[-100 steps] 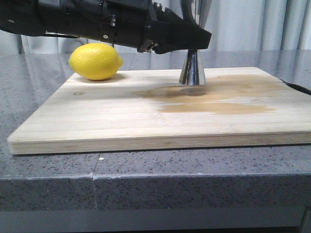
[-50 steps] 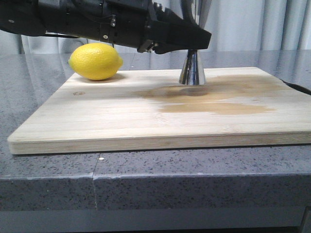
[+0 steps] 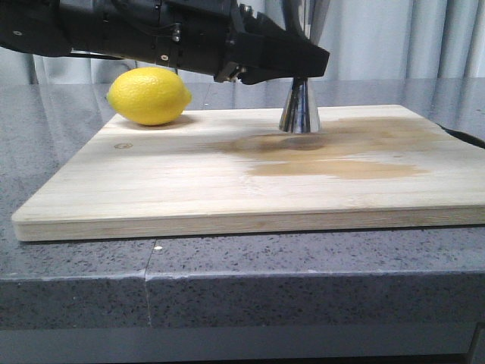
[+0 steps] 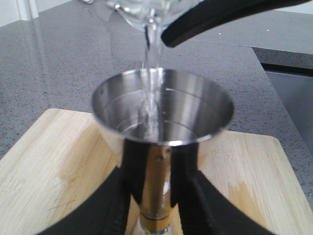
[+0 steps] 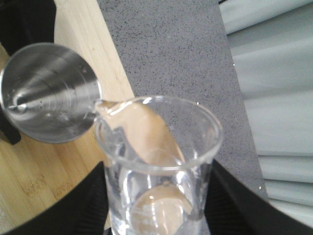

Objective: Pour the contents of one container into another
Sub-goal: 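Tilt the beaker over the jigger cup and pour the liquid in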

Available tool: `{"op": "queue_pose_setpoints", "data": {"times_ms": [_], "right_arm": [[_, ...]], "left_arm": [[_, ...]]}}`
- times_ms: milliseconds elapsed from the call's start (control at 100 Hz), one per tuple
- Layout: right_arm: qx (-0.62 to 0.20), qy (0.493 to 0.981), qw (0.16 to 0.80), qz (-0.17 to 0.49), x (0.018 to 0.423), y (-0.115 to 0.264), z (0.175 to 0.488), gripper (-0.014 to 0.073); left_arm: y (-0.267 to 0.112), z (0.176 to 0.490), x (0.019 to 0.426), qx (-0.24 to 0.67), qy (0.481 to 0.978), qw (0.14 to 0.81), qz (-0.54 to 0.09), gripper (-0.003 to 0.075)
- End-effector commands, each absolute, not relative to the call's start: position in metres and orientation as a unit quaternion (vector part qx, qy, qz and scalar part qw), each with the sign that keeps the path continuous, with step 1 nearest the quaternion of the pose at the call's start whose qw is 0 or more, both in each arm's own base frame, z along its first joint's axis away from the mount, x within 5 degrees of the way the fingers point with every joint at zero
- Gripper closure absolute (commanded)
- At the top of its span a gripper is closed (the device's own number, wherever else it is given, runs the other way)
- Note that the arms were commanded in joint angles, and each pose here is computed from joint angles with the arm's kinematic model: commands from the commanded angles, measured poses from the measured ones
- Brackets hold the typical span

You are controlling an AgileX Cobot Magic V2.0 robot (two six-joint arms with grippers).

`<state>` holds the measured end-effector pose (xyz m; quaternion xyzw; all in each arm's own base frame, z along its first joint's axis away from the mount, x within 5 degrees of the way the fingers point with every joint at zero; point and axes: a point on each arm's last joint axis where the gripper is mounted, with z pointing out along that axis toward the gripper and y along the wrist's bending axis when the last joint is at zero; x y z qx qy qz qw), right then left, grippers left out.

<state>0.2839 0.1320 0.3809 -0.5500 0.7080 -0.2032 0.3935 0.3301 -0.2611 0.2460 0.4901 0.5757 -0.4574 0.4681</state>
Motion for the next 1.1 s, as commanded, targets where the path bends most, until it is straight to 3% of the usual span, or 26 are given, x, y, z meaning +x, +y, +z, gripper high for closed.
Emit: {"op": "queue_pose_setpoints", "data": {"times_ms": [0, 1090], "right_arm": [[-0.551, 0.67, 0.442, -0.229, 0.2799, 0.1297, 0.4072, 0.0277], [-0.622, 0.59, 0.432, -0.281, 0.2812, 0.1319, 0.4105, 0.0277]], "left_arm": [[-0.262, 0.2838, 0.3237, 0.471, 0.533, 0.504, -0.489, 0.0533], [-0.262, 0.2838, 0.3237, 0.471, 0.533, 0.504, -0.489, 0.0533]]}}
